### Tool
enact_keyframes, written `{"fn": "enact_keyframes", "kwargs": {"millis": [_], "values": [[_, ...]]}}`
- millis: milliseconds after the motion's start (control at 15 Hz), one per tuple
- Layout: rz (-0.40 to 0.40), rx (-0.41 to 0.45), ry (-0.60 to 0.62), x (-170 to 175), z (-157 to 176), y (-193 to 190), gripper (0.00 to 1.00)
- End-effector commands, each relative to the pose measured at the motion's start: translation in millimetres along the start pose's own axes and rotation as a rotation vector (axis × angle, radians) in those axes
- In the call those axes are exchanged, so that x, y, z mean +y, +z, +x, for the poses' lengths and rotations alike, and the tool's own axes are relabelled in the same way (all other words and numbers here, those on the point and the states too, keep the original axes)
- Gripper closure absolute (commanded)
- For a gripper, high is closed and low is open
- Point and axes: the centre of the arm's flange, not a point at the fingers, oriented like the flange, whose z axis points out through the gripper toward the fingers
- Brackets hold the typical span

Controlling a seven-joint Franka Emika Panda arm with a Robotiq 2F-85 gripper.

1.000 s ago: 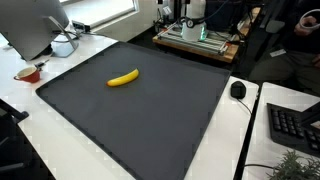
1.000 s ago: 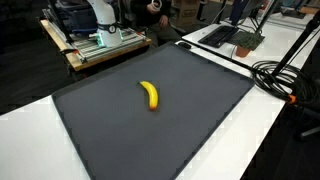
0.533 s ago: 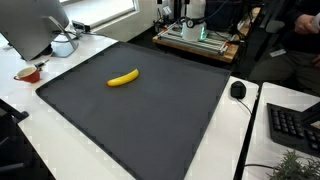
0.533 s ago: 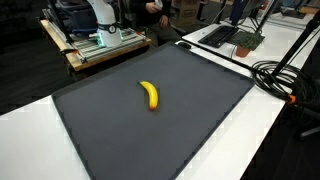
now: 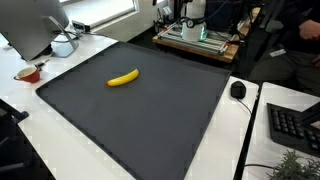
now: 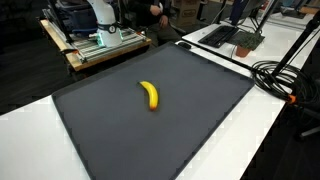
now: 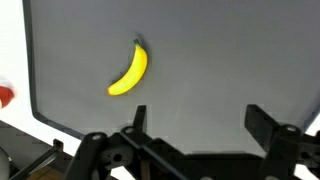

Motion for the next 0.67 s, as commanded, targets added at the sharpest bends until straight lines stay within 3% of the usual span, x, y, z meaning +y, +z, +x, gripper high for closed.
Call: {"fn": "enact_keyframes", "kwargs": {"millis": [0,333,400,600], "values": [[-0.103,-0.088,-0.151,-17.0,0.9,20.6,0.00],[-0.219,-0.213,-0.347,-39.1,2.0,51.9,0.00],[-0.163,-0.170,-0.276,-34.4,-4.1,45.2,0.00],[-0.165,-0.183,-0.282,-36.8,-3.5,51.1,0.00]]}}
